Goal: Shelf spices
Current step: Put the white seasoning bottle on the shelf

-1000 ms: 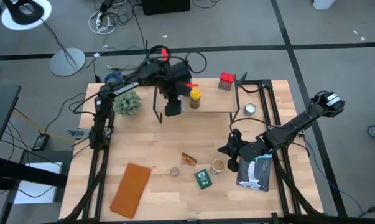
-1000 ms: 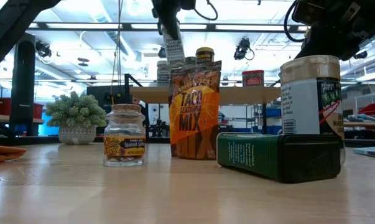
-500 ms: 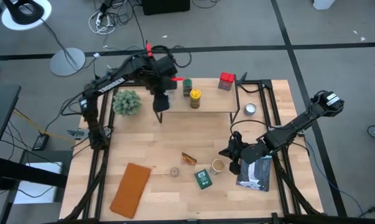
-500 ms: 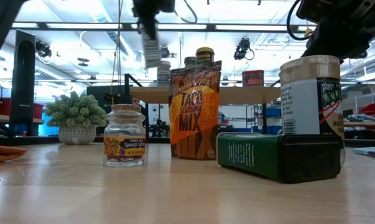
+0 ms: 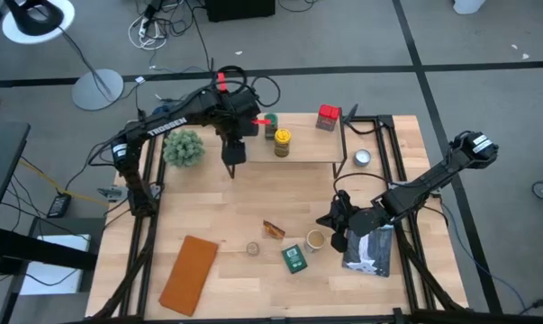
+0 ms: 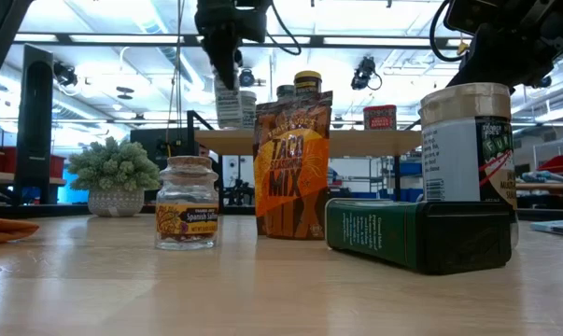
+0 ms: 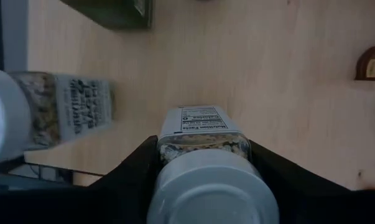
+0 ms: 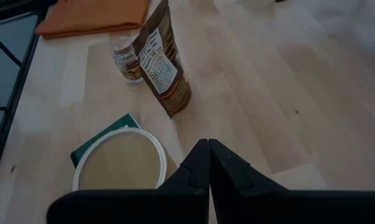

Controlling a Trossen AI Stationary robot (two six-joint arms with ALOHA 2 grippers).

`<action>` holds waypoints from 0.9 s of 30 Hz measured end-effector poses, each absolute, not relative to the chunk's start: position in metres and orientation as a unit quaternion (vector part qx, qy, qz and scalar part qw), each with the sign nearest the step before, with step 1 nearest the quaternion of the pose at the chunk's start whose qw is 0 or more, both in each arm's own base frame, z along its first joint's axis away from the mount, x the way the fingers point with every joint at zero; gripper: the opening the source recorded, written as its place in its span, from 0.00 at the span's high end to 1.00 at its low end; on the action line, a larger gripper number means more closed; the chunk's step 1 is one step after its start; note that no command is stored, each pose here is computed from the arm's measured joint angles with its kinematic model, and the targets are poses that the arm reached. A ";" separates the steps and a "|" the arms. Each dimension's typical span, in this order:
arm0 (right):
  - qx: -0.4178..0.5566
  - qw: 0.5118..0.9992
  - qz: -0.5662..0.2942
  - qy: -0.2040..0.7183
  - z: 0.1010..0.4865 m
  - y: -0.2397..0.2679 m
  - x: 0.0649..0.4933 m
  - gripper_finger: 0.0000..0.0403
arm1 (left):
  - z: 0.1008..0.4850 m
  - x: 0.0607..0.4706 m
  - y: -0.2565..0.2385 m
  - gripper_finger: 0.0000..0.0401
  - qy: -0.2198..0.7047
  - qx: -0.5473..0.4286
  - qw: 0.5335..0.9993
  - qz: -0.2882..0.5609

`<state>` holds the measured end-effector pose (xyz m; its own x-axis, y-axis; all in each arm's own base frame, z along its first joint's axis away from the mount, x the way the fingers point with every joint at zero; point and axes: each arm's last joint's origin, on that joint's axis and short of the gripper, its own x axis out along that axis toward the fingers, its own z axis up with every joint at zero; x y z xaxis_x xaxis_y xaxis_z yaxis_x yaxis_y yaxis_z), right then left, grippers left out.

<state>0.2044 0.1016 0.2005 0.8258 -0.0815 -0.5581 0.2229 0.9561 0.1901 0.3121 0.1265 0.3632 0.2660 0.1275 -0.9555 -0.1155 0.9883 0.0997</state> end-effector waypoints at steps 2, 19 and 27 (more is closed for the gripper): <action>0.125 0.947 -0.080 0.284 0.201 0.102 0.204 1.00 | 0.366 0.312 0.128 0.52 0.596 0.009 0.799 0.078; 0.122 0.947 -0.081 0.285 0.200 0.101 0.204 1.00 | 0.354 0.322 0.146 0.52 0.633 0.014 0.772 0.056; 0.121 0.947 -0.081 0.287 0.200 0.101 0.204 1.00 | 0.359 0.321 0.150 0.48 0.635 0.041 0.767 0.081</action>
